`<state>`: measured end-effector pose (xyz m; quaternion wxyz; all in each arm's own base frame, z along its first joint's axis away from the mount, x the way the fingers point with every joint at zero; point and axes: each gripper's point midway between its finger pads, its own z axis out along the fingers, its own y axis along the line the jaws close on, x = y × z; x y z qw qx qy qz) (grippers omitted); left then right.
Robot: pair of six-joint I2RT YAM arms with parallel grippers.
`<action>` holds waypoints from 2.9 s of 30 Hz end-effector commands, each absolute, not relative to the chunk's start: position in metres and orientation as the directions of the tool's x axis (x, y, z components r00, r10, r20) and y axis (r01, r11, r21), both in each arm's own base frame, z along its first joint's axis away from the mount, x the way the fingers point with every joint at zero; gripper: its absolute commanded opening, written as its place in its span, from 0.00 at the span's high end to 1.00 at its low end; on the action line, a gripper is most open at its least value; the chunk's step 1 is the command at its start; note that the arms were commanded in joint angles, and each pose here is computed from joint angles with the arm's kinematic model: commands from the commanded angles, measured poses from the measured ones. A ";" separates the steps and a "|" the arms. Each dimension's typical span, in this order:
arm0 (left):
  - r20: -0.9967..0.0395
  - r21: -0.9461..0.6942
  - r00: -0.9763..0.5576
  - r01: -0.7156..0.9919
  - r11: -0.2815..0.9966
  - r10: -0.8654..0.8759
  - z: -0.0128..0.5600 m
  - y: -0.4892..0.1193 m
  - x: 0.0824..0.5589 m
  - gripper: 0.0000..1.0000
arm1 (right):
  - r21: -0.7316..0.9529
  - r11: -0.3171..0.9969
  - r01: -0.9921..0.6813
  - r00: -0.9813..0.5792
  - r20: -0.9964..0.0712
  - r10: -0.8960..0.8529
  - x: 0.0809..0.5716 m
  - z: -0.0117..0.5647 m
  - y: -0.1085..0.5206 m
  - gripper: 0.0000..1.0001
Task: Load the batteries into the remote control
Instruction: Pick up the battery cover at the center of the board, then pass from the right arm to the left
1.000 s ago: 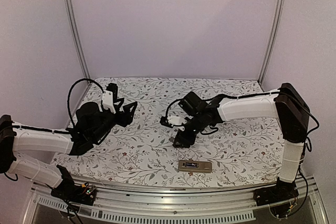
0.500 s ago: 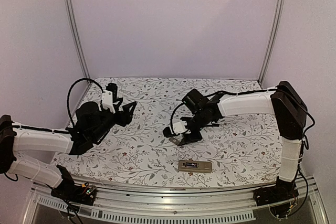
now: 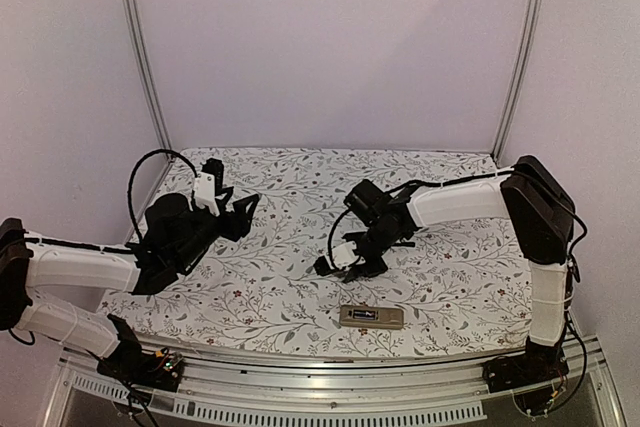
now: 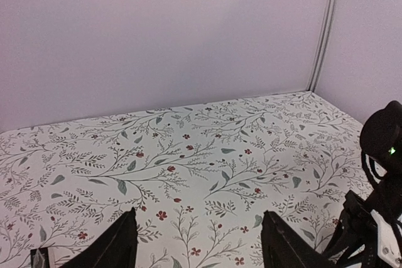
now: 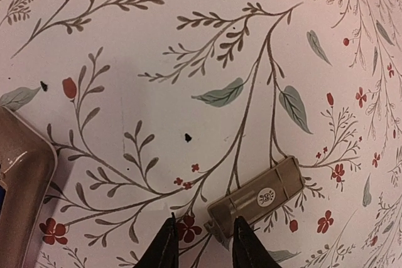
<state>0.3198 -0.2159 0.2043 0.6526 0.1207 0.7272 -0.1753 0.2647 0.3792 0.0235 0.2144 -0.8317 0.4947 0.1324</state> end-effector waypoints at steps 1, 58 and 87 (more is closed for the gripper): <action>-0.991 -0.081 -0.131 0.391 0.917 -0.032 0.199 -0.211 0.324 0.33 | -0.211 -0.437 -0.875 0.485 -0.401 -0.777 0.266 0.010 0.374 0.72; -0.687 0.538 0.524 0.833 -0.132 0.504 0.237 -0.358 0.186 0.31 | -0.105 -0.187 -0.977 0.199 -0.777 -0.598 0.196 0.202 0.365 1.00; -0.487 0.699 0.734 0.653 -0.292 0.474 0.215 -0.392 0.170 0.50 | -0.112 -0.235 -0.965 0.221 -0.831 -0.510 0.171 0.226 0.365 1.00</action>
